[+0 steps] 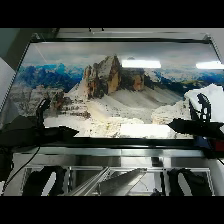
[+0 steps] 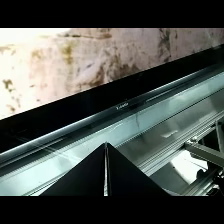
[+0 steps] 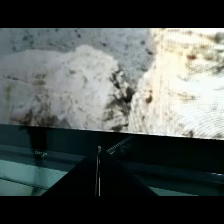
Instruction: Fold the shirts.
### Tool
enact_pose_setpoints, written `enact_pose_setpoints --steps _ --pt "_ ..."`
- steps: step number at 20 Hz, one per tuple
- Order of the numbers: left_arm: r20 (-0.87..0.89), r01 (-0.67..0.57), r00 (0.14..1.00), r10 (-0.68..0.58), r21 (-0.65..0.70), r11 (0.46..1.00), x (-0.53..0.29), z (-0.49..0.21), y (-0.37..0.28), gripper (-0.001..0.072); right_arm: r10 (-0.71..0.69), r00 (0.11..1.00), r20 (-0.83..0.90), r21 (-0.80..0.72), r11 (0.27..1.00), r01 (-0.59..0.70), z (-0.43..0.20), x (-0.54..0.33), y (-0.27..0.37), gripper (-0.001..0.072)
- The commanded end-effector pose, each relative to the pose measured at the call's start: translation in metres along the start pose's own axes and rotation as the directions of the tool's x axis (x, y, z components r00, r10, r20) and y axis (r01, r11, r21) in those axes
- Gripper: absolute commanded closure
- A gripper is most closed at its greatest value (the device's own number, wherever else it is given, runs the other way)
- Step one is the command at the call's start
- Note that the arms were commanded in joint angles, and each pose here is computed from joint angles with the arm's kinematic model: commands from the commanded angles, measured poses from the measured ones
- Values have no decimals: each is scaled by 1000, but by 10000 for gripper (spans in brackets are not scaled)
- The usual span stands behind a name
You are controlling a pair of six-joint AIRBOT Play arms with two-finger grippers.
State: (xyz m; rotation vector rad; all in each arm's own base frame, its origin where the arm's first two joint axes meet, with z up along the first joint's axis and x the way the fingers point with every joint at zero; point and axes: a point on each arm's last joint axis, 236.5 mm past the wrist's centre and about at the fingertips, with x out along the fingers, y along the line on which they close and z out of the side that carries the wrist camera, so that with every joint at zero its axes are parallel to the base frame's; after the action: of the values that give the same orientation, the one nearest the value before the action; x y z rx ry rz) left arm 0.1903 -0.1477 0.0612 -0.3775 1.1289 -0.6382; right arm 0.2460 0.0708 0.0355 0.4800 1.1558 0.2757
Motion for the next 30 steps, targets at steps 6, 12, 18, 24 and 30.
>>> enact_pose_setpoints --steps 6,12,18,24,30 --pt "50 -30 998 29 19 999 -5 14 3 695 0 1000 0 0 1000 0 0 0 0 689" --pt "291 -460 843 452 -42 887 -108 87 72 33 0 1000 0 0 1000 0 0 0 0 690" --pt "-4 -718 513 858 -549 427 -233 42 225 34 1 1000 0 0 1000 -1 0 0 0 690" --pt "-331 -651 616 715 -725 226 -205 -58 303 34 0 1000 0 0 1000 0 0 0 0 690" --pt "-363 -645 641 676 -732 219 -169 -78 361 35 0 1000 0 0 1000 0 0 0 0 690"
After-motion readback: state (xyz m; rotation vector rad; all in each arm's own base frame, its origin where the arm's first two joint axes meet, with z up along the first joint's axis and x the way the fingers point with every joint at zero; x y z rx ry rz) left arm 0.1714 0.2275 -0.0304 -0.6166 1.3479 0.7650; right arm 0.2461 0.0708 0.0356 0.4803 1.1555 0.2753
